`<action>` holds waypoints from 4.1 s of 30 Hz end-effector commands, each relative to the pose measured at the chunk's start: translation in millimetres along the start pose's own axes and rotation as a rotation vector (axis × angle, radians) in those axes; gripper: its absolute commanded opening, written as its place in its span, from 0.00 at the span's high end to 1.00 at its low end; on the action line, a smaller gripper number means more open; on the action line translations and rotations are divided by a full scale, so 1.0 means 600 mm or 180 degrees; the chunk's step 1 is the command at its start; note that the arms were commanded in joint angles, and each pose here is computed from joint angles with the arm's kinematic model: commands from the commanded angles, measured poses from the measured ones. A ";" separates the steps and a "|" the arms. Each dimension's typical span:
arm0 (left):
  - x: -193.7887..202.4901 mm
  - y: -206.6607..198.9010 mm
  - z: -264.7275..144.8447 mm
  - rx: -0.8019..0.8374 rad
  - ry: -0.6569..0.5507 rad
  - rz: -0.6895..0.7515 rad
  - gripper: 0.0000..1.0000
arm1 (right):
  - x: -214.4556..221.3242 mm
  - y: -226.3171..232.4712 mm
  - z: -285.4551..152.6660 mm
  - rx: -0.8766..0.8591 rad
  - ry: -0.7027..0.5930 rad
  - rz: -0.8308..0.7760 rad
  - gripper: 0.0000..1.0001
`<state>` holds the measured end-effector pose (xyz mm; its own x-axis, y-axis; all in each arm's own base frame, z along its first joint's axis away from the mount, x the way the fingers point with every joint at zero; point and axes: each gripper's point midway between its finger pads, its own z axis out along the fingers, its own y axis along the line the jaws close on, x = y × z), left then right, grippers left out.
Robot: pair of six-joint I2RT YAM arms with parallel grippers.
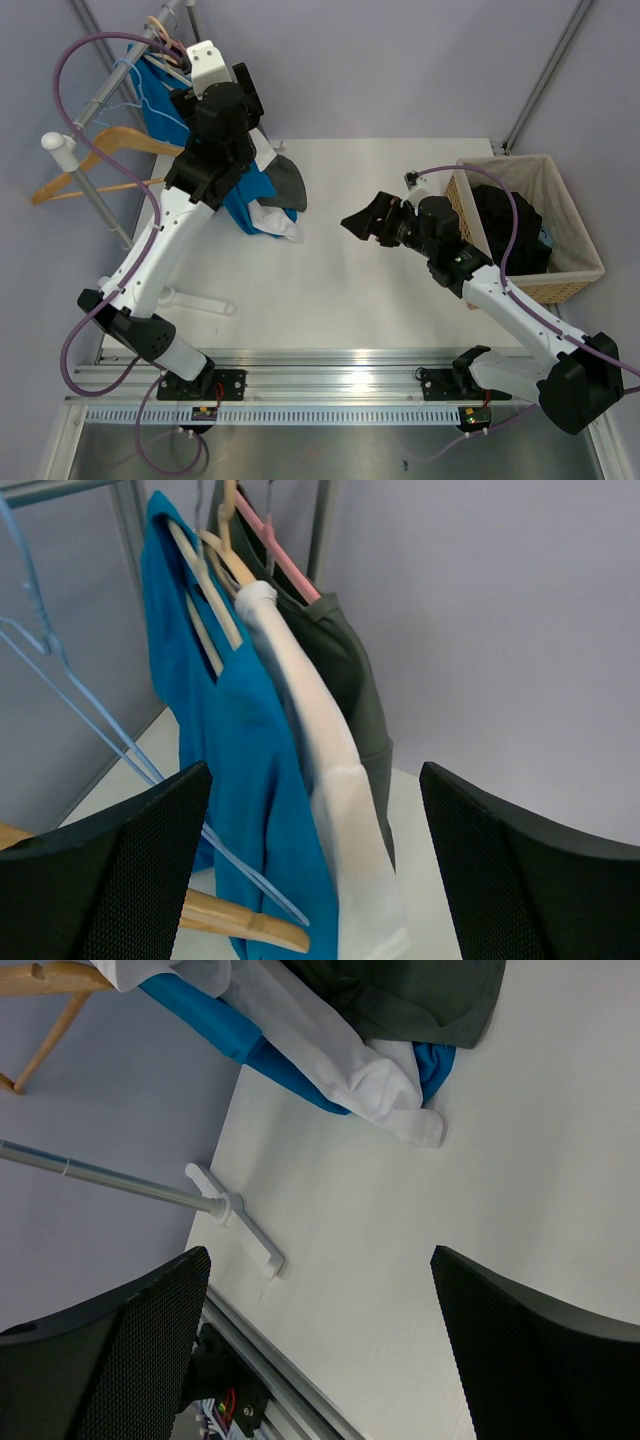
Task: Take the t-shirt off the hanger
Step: Pick up the hanger from the clothesline.
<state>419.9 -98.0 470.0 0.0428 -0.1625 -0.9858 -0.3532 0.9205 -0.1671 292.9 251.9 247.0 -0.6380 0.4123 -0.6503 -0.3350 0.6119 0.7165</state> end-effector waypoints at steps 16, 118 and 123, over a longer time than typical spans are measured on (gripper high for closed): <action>0.011 0.065 0.059 -0.0395 -0.0032 -0.0200 0.14 | 0.005 0.041 0.013 -0.0263 0.0066 -0.0111 0.02; -0.100 0.095 -0.114 0.0386 -0.0249 -0.0005 1.00 | 0.037 0.059 0.033 -0.0277 0.0316 -0.0259 0.03; -0.098 0.105 -0.160 0.0715 -0.0241 -0.0231 1.00 | 0.036 0.064 0.030 -0.0297 0.0315 -0.0268 0.03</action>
<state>330.1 -64.0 484.0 0.0123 -0.1032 -0.9946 -0.2265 0.9685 -0.1033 279.7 288.0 228.9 -0.7036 0.2939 -0.6470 -0.3842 0.6085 0.6943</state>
